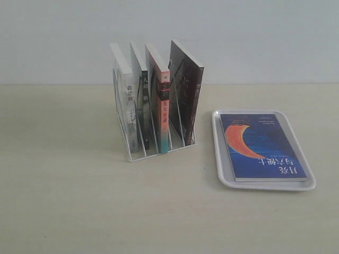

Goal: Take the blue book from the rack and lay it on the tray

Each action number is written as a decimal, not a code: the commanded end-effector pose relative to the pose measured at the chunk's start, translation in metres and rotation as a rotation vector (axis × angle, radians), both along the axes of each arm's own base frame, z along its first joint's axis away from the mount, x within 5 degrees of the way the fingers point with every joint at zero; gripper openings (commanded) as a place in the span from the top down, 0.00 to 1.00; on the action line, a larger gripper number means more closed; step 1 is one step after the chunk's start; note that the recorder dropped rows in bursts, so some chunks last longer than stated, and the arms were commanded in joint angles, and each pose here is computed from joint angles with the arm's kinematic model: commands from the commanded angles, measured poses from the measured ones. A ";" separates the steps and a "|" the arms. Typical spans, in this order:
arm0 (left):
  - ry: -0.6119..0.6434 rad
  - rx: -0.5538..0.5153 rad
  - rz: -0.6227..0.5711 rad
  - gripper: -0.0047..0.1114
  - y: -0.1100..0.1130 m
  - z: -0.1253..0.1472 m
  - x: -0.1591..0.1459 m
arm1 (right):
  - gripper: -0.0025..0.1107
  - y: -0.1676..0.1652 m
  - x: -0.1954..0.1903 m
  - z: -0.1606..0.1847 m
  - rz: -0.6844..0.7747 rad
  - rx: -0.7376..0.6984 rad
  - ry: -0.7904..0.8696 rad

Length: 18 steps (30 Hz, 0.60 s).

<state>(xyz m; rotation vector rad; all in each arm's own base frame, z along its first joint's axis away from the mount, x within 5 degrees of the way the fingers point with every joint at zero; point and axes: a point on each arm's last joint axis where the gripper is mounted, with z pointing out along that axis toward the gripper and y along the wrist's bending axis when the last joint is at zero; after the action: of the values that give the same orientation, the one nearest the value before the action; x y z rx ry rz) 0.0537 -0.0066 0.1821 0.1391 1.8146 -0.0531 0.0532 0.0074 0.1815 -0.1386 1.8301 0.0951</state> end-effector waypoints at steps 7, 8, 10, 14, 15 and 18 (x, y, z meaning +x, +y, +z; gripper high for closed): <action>-0.021 -0.008 0.002 0.92 0.000 0.003 0.000 | 0.98 -0.004 0.000 0.000 -0.065 -0.022 -0.006; -0.021 -0.008 0.002 0.92 0.000 0.003 0.000 | 0.98 -0.005 0.000 0.000 -0.079 -0.022 -0.006; -0.021 -0.008 0.002 0.92 0.000 0.003 0.000 | 0.98 -0.006 0.000 0.000 -0.095 -0.022 -0.005; -0.021 -0.008 0.002 0.92 0.000 0.003 0.000 | 0.98 -0.006 0.000 0.000 -0.099 -0.019 -0.005; -0.021 -0.008 0.002 0.92 0.000 0.003 0.000 | 0.98 -0.006 0.000 0.000 -0.099 -0.019 -0.005; -0.021 -0.008 0.002 0.92 0.000 0.003 0.000 | 0.98 -0.006 0.000 0.000 -0.097 -0.025 -0.006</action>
<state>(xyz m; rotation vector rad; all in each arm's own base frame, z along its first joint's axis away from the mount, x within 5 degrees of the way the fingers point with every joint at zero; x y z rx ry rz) 0.0537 -0.0066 0.1821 0.1391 1.8146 -0.0531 0.0535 0.0023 0.1809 -0.0621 1.8395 0.0211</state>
